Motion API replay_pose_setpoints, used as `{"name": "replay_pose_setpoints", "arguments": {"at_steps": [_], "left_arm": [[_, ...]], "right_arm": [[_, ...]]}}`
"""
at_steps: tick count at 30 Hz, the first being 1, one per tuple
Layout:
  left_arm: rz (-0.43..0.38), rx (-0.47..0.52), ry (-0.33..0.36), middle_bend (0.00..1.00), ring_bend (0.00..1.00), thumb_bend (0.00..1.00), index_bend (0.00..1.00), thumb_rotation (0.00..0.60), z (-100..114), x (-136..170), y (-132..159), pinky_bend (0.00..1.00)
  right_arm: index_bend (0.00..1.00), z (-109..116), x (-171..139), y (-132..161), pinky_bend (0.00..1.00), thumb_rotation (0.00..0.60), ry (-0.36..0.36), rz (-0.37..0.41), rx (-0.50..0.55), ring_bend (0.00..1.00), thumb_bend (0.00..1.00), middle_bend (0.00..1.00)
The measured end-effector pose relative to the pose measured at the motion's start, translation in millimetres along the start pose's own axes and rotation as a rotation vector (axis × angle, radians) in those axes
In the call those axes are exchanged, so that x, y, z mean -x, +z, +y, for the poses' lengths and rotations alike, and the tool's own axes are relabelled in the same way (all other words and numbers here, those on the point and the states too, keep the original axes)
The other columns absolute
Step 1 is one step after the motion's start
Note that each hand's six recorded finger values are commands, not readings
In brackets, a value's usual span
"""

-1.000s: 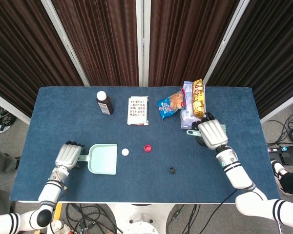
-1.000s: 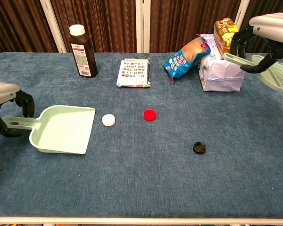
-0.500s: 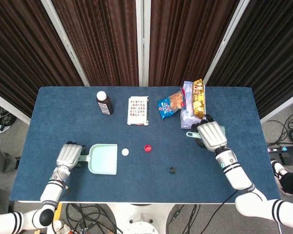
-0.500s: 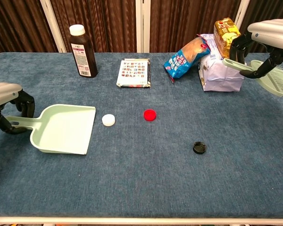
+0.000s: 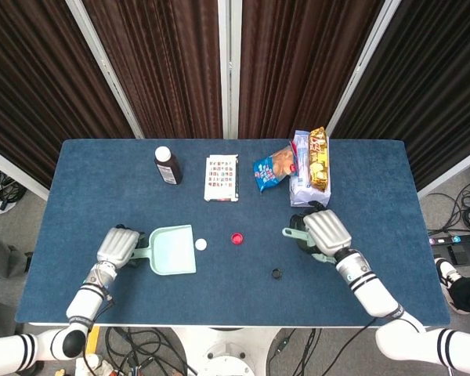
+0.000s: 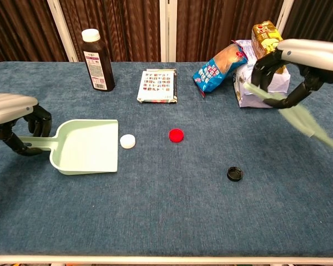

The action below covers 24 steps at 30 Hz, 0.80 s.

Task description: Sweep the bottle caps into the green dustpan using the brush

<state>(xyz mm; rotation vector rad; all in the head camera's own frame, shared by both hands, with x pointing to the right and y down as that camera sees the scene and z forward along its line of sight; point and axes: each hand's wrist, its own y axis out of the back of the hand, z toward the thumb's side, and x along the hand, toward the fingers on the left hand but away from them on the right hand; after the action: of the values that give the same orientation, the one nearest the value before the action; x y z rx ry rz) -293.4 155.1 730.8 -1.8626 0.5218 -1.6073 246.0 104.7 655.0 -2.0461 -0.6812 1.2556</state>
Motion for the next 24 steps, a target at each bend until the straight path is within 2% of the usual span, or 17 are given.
{"name": "replay_pose_setpoints", "arguments": {"at_steps": [4, 10, 17, 24], "left_arm": [[-0.04, -0.007, -0.022, 0.57, 0.41, 0.39, 0.61, 0.6, 4.8, -4.7, 3.6, 0.26], [-0.086, -0.004, -0.036, 0.57, 0.41, 0.39, 0.61, 0.6, 13.7, -10.5, 12.7, 0.26], [-0.094, 0.016, -0.05, 0.57, 0.41, 0.39, 0.61, 0.6, 16.5, -12.7, 16.6, 0.26], [-0.092, 0.036, -0.07, 0.57, 0.41, 0.39, 0.61, 0.6, 14.3, -13.4, 17.3, 0.26]], "right_arm": [[0.73, -15.0, -7.6, 18.6, 0.12, 0.6, 0.014, 0.039, 0.081, 0.34, 0.45, 0.65], [0.75, -34.1, -9.5, 46.3, 0.11, 0.6, -0.018, 0.08, 0.162, 0.35, 0.46, 0.66], [0.76, -55.5, -1.9, 73.8, 0.09, 0.6, -0.096, 0.109, 0.137, 0.36, 0.47, 0.67], [0.76, -76.3, 5.9, 90.2, 0.09, 0.6, -0.139, 0.122, 0.114, 0.36, 0.47, 0.67]]}}
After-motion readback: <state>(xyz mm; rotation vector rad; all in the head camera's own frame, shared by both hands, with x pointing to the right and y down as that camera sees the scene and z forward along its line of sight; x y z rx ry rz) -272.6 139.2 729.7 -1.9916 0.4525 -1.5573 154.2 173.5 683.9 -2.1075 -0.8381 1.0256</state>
